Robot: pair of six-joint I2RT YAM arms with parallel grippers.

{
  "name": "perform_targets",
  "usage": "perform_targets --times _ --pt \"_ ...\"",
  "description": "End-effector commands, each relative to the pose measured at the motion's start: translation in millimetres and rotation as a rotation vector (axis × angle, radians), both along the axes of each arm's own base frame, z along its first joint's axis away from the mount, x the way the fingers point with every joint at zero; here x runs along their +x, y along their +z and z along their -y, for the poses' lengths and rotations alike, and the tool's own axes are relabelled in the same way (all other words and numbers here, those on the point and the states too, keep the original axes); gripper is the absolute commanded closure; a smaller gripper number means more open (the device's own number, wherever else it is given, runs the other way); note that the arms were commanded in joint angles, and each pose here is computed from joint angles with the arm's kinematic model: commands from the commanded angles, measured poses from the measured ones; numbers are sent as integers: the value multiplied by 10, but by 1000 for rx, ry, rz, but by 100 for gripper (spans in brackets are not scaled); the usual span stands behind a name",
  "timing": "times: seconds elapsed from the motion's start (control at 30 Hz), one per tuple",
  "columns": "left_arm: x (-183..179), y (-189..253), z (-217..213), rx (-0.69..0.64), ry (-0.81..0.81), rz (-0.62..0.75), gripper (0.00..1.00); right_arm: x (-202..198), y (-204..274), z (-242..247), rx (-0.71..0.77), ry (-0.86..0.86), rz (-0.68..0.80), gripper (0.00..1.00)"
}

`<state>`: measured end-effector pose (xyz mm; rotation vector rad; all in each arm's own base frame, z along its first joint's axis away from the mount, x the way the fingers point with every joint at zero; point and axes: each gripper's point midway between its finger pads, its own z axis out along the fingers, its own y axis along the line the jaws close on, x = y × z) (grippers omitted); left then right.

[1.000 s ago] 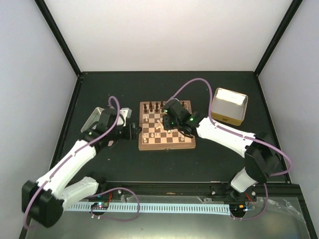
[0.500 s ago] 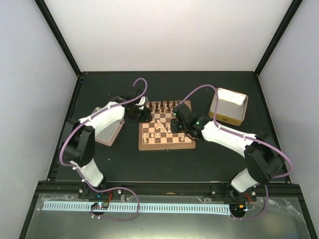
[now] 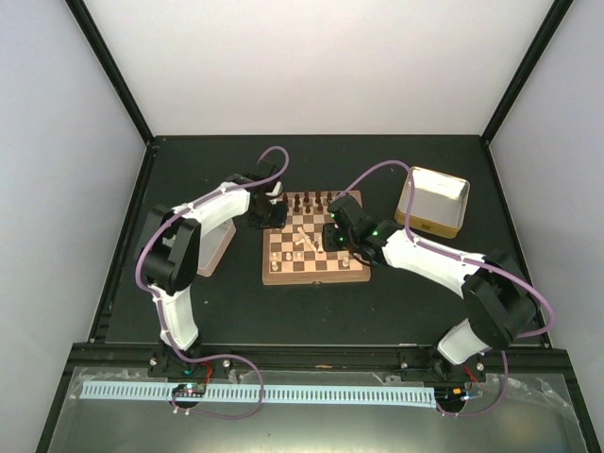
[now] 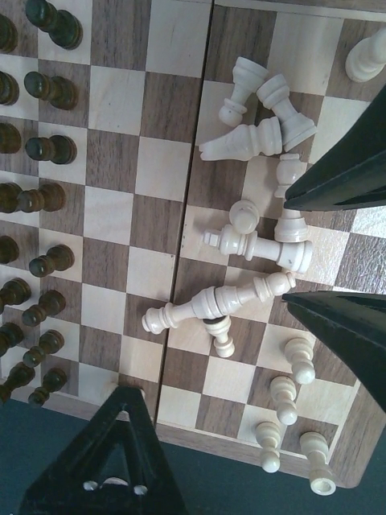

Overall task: Set up the chess pieces on the board
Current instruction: Pick up the chess piece from the chessboard.

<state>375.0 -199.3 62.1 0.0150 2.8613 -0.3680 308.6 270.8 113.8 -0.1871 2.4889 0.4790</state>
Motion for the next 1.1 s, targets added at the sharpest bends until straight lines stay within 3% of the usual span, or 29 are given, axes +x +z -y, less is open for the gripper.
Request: perform_targets --times 0.0,0.47,0.83,0.97,1.07 --pt "159 50 -29 59 23 27 61 41 49 -17 11 9 22 70" --pt "215 -145 -68 118 25 -14 66 34 14 19 -17 11 17 70" --pt "189 -189 -68 121 3 -20 85 57 102 32 -2 -4 47 71" --pt "150 -52 -22 60 6 24 86 18 145 -98 49 61 48 71" --pt "20 119 78 -58 19 44 86 -20 209 -215 104 119 58 70"
